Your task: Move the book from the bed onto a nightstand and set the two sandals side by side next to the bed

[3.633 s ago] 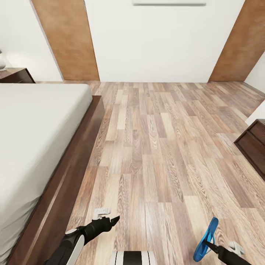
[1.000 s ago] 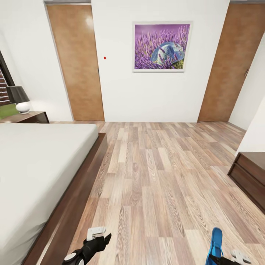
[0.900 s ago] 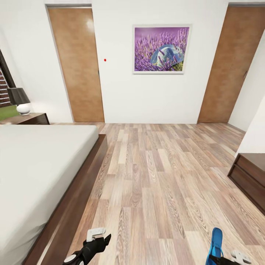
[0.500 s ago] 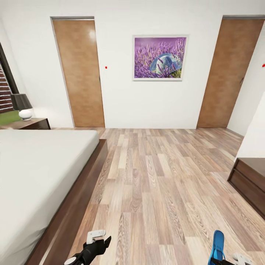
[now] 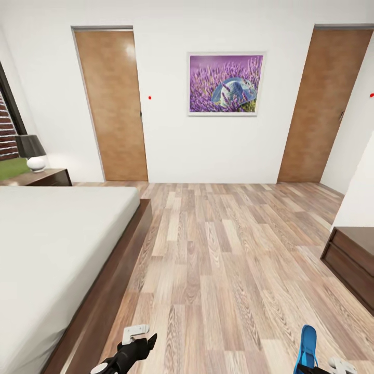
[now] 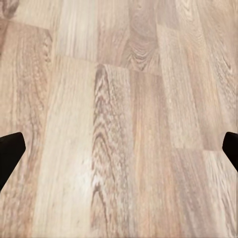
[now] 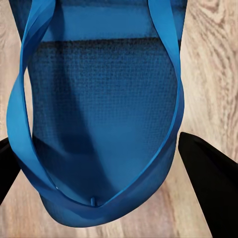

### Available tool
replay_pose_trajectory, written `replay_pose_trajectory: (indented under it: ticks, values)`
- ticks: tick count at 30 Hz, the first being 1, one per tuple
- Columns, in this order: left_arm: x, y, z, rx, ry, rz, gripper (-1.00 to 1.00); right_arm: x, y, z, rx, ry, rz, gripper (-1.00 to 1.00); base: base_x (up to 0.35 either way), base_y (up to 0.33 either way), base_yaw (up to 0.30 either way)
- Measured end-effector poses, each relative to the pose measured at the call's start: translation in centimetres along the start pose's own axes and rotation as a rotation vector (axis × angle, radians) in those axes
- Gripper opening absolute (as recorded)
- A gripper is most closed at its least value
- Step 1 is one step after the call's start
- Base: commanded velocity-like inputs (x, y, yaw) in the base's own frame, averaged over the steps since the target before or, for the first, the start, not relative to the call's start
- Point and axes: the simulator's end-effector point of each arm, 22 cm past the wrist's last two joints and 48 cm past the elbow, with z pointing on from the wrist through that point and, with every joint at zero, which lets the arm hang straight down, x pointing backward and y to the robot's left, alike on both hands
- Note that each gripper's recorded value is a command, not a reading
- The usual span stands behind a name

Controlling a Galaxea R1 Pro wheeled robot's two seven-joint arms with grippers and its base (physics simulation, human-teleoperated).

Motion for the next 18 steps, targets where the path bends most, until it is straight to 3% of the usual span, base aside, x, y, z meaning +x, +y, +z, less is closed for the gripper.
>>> replay_pose_trajectory:
  ticks: [18]
  values:
    - [-3.4, -1.3, -1.8, 0.0, 0.001, 0.0, 1.0, -2.8, 1.7, -2.5, 0.0, 0.001, 0.0, -1.0, 0.0, 0.0, 0.0]
